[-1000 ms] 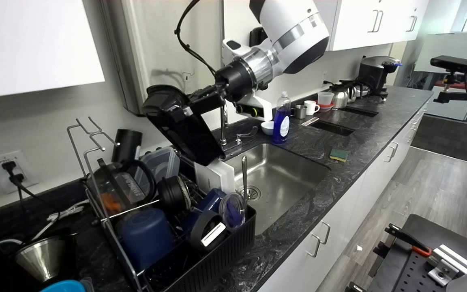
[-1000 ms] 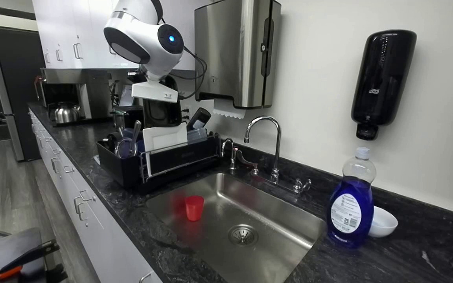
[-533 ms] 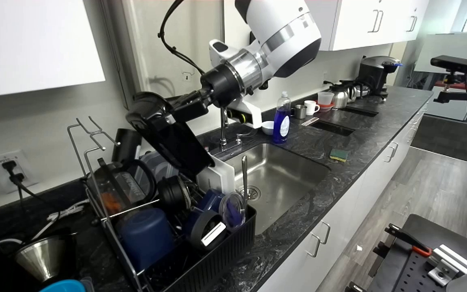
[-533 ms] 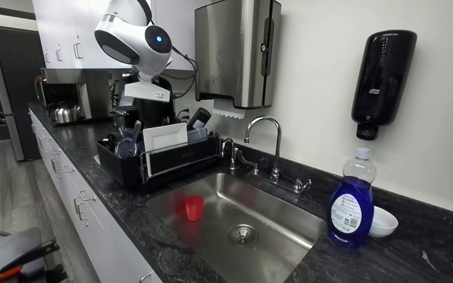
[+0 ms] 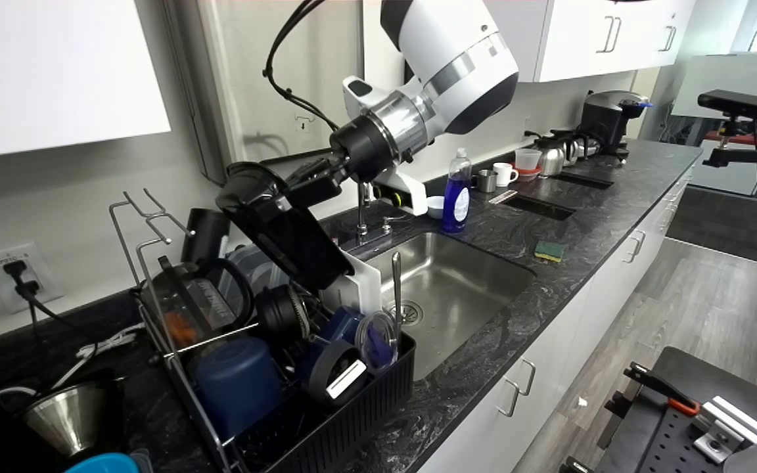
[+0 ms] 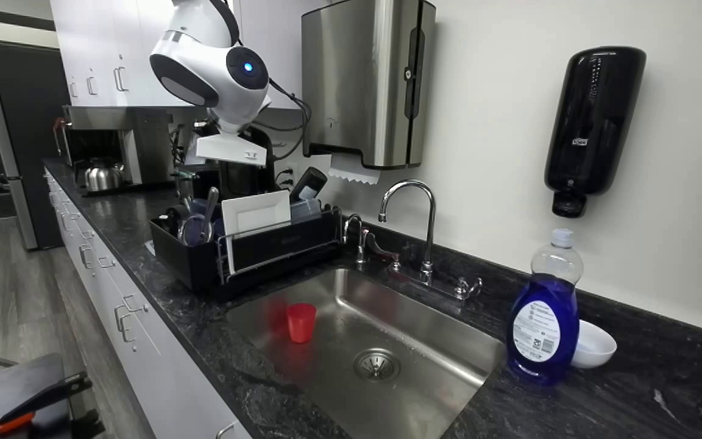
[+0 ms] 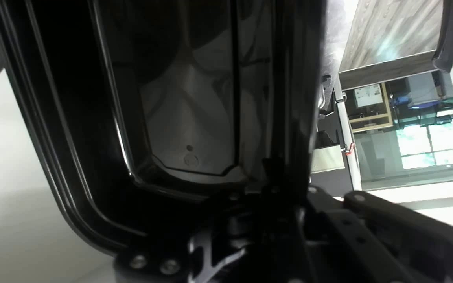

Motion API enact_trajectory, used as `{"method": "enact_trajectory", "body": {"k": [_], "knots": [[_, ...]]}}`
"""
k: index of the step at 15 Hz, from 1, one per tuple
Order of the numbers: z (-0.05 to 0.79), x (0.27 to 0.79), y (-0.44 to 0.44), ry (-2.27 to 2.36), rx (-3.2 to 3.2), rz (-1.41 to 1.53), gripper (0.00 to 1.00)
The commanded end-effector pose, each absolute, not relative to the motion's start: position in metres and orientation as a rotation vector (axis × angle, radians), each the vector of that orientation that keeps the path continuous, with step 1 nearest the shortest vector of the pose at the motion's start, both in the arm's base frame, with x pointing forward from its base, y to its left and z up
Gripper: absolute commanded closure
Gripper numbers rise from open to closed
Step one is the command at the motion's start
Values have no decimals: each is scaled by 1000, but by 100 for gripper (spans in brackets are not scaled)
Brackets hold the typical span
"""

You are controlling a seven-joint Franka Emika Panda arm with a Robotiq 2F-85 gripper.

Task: Put the black box in the sink on the dish rack

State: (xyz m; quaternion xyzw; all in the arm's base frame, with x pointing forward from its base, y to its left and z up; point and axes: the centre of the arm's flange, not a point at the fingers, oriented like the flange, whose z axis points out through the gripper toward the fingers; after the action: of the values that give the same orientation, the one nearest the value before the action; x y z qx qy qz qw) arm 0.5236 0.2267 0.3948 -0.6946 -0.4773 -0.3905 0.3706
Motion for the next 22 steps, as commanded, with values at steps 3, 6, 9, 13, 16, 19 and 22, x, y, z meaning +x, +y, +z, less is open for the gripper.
{"method": "enact_trajectory", "body": {"k": [3,6,9,13,16,19,22], "knots": [[367,521,217,-1181,-1811,-989,99],[358,521,217,-1173,-1815,-970,99],[354,521,218,-1172,-1817,-963,99],[345,519,217,-1168,-1820,-943,99],[344,518,218,-1172,-1818,-936,72],[344,517,216,-1178,-1814,-929,59],[342,514,214,-1189,-1814,-913,36]]}}
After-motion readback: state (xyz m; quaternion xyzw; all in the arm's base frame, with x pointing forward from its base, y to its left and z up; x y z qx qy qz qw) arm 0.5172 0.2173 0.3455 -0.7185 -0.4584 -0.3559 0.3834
